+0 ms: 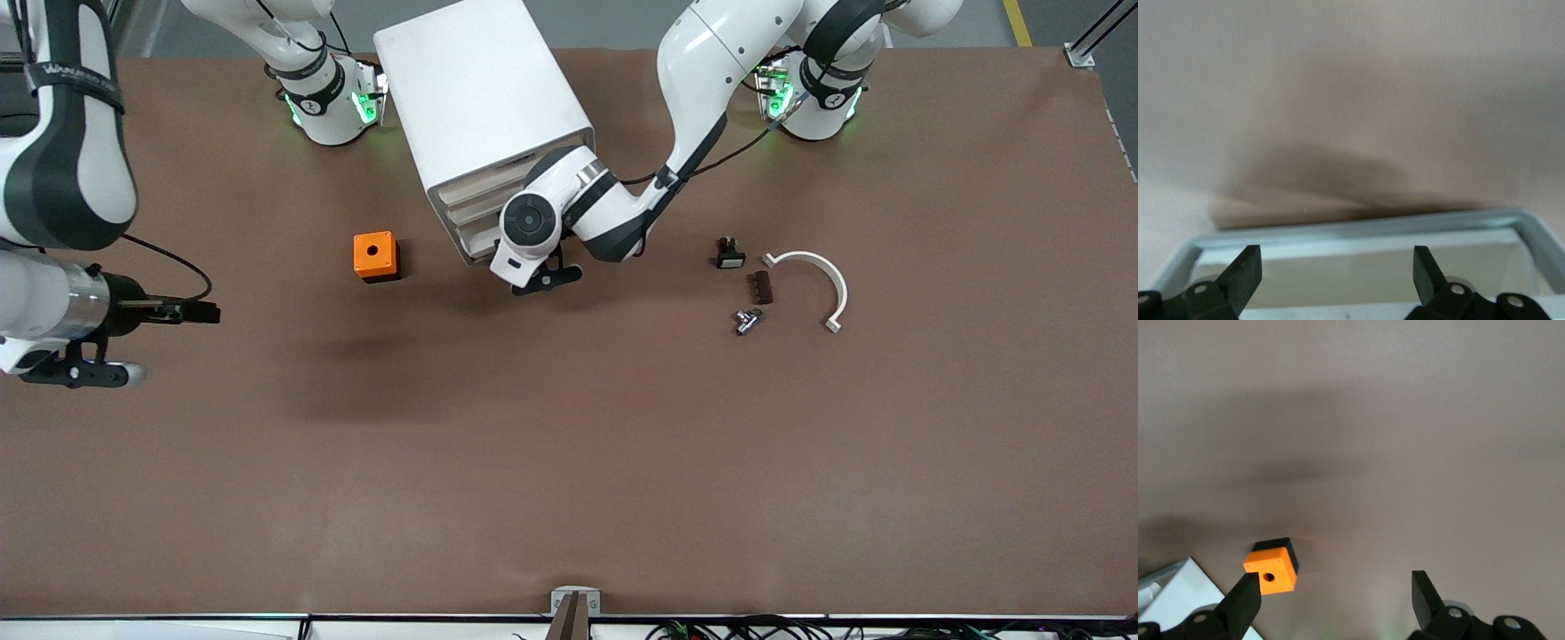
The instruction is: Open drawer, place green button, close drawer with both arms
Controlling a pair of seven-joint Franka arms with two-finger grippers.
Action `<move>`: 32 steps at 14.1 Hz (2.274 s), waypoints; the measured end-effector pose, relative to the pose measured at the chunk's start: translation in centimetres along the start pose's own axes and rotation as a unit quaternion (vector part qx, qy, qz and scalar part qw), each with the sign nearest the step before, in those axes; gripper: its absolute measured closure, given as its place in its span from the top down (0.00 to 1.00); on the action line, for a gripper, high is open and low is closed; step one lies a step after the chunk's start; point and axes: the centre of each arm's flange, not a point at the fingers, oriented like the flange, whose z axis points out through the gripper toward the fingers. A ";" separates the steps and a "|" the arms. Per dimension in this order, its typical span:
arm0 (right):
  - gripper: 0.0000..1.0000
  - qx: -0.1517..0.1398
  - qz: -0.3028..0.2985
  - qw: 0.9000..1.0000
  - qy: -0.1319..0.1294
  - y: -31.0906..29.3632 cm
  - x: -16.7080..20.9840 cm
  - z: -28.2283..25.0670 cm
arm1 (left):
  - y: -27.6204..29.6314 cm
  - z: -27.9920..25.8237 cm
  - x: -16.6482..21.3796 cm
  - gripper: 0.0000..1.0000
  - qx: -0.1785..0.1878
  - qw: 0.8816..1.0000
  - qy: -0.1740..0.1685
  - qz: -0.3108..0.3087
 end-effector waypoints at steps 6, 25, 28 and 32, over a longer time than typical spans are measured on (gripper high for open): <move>1.00 -0.009 -0.021 1.000 -0.006 2.1 -1.1 -2.7 | 0.1 0.3 -0.7 1.00 -0.003 1.000 -0.013 -0.021; 1.00 -0.011 -0.011 1.000 0.018 2.9 -4.0 -9.8 | -39.3 -43.6 21.9 1.00 0.000 0.964 0.262 -0.044; 1.00 -0.014 -0.016 0.999 0.030 1.3 -5.4 -11.6 | -44.5 -46.9 19.3 1.00 0.022 0.968 0.249 -0.002; 1.00 -0.016 -0.019 0.998 0.055 0.0 -8.2 -14.4 | -47.5 -48.8 14.1 1.00 0.022 0.976 0.210 0.055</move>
